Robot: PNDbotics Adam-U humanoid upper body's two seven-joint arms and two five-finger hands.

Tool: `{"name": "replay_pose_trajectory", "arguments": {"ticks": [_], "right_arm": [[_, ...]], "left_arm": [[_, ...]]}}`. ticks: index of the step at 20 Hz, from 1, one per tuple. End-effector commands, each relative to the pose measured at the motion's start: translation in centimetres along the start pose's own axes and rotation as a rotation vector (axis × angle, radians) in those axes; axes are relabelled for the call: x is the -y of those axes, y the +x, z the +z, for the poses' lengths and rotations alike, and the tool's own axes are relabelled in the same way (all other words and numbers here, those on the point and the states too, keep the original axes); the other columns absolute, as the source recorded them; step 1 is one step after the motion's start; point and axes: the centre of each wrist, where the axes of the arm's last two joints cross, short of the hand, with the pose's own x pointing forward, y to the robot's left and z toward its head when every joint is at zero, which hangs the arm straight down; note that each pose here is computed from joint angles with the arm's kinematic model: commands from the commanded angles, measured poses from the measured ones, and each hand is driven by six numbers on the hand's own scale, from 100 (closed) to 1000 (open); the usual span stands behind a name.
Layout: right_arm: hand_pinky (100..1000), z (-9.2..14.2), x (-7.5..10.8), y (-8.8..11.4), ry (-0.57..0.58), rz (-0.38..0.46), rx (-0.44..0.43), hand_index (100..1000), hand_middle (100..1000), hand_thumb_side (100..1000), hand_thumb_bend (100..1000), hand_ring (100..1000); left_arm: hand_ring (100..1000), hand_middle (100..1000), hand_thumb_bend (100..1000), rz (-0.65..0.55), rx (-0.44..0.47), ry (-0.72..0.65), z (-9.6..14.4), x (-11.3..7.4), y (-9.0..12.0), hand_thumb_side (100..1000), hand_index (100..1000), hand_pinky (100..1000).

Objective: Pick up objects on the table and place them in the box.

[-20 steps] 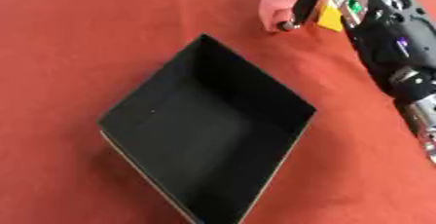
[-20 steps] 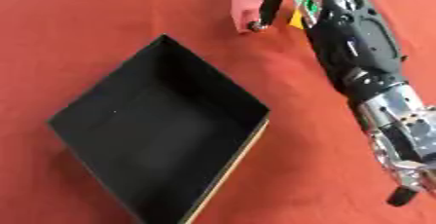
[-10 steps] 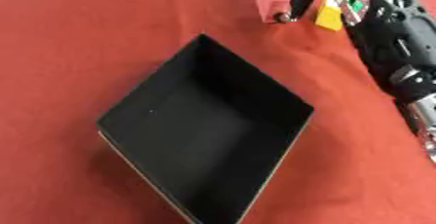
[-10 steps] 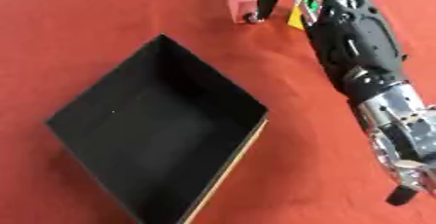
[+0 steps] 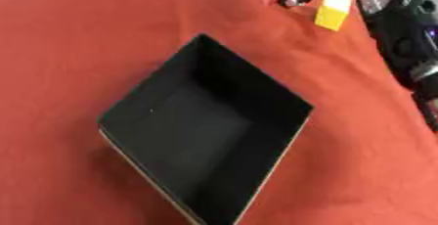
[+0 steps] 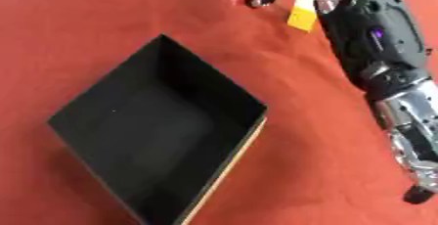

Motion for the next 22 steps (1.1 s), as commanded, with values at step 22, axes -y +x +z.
{"name": "replay_pose_trajectory", "arguments": {"ticks": [22], "right_arm": [[608,11.6,-1.0,10.3,-0.053,0.252,0.697,672,524,100,100,584]], "left_arm": [[752,671,199,-0.016,0.044,-0.016,-0.7,-0.3,0.6,817,853,573]]}}
